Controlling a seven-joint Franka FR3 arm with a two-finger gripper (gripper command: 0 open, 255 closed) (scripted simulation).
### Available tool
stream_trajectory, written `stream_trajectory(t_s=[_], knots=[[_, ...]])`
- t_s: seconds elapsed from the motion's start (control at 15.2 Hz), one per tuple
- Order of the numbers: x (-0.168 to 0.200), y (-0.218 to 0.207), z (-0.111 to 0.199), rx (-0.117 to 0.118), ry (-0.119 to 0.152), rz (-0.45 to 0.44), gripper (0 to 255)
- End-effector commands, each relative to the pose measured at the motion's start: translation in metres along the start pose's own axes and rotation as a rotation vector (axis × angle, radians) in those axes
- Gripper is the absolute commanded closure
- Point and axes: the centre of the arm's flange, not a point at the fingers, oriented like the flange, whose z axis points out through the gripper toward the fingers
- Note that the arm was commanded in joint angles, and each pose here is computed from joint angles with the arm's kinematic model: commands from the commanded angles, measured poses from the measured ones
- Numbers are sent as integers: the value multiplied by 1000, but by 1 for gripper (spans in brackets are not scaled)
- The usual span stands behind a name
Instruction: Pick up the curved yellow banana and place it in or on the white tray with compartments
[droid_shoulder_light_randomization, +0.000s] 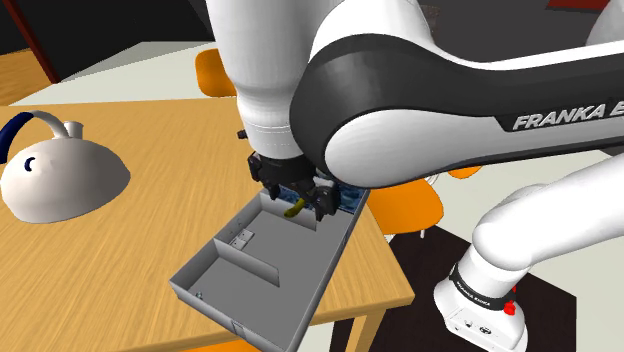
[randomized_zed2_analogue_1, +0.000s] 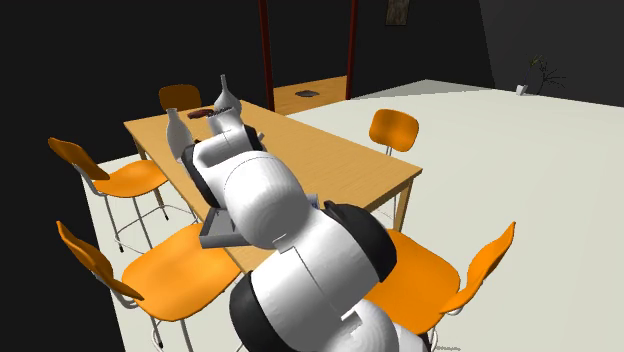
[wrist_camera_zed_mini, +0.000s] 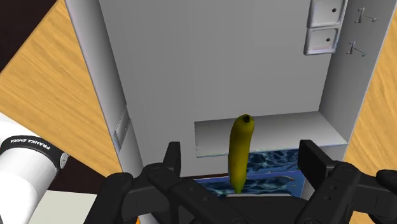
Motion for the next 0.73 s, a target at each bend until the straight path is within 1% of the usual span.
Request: stream_trajectory(t_s=[0.0,0.2,0.66], knots=[[1,-1,-11,-1,0,0,0],[1,-1,-48,-1,0,0,0],[1,-1,-48,-1,0,0,0]])
